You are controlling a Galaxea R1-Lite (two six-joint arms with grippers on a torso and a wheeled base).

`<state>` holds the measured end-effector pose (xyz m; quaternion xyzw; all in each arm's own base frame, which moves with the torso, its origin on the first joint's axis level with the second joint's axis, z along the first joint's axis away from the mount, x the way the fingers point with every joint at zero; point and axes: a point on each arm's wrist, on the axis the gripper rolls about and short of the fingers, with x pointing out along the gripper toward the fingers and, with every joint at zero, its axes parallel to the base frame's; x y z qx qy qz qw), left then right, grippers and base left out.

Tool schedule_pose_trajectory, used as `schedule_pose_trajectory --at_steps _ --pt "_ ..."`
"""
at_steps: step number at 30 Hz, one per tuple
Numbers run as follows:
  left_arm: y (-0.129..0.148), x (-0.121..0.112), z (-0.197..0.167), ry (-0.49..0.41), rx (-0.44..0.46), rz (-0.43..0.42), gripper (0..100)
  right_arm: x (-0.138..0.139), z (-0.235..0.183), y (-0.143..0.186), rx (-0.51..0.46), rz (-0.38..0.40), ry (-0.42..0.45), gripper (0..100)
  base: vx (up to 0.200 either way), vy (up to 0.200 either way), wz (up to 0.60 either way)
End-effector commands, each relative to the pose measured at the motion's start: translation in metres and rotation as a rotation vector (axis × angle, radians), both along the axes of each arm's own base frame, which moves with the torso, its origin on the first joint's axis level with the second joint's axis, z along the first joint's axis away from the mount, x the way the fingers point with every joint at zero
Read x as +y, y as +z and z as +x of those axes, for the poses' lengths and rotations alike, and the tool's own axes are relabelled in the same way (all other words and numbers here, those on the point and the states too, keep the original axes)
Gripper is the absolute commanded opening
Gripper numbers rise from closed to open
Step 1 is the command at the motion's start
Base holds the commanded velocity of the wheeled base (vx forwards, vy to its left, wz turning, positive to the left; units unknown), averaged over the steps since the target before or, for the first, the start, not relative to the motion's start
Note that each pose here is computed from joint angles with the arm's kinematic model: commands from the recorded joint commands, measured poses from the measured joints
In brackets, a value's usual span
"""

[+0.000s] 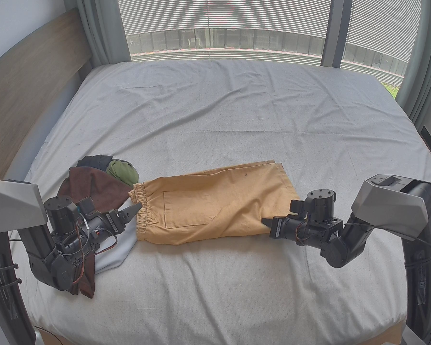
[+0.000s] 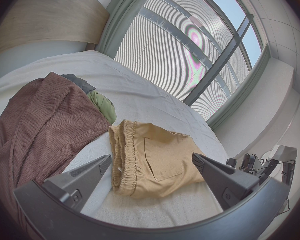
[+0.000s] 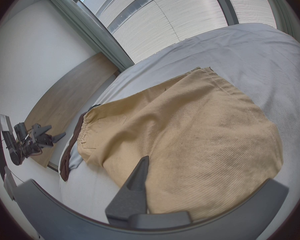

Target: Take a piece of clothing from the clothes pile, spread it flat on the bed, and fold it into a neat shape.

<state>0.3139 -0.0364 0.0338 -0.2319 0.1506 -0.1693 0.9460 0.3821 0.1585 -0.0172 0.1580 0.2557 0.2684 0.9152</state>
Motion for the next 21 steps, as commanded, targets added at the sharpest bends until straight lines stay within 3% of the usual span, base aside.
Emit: schedule_pose_trajectory --at_steps 1,21 --pt "0.002 0.000 0.000 0.001 -0.005 -0.001 100 -0.013 -0.012 0.008 0.019 -0.034 -0.008 0 0.000 0.000 0.00" --pt "0.002 0.000 -0.001 0.000 -0.007 0.000 100 -0.041 -0.080 -0.004 0.192 -0.160 0.019 0 0.000 0.000 0.00"
